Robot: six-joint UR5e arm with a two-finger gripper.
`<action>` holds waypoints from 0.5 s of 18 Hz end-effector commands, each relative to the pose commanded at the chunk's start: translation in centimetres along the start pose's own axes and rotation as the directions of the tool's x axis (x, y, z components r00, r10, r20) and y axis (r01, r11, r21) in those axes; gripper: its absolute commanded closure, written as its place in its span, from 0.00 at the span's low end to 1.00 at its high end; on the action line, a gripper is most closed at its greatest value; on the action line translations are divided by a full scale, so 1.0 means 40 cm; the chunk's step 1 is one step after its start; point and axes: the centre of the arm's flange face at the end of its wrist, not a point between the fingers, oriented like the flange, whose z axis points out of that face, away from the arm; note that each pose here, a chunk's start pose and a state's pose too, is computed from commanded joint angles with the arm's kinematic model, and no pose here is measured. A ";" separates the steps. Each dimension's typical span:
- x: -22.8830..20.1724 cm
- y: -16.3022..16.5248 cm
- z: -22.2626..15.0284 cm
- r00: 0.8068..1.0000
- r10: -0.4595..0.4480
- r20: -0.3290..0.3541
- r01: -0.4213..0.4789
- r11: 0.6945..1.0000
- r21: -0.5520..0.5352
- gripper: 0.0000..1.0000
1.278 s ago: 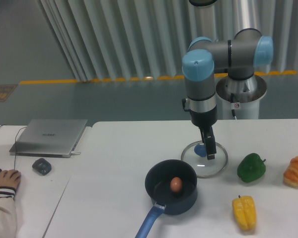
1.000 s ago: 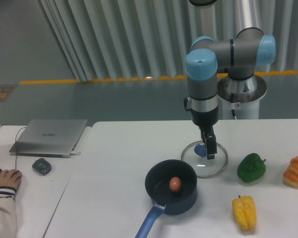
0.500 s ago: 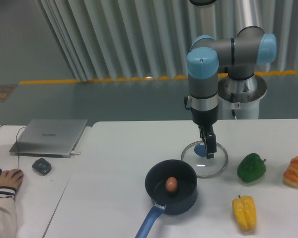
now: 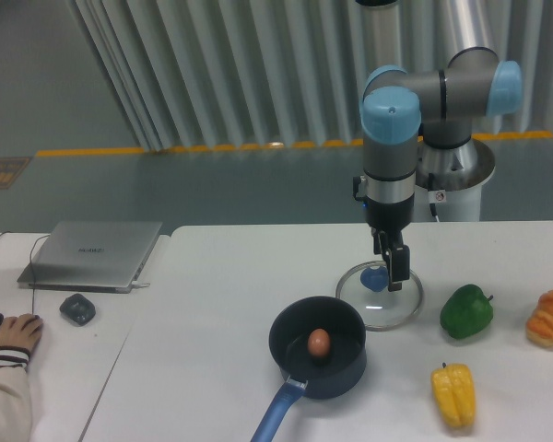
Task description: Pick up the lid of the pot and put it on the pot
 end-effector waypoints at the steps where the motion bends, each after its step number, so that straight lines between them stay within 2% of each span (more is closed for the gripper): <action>1: 0.002 0.000 0.004 1.000 0.004 -0.002 -0.004 1.000 -0.013 0.00; 6: 0.028 -0.010 0.040 0.998 0.061 -0.034 -0.063 0.997 -0.050 0.00; 9: 0.028 -0.010 0.040 0.997 0.066 -0.036 -0.068 0.996 -0.050 0.00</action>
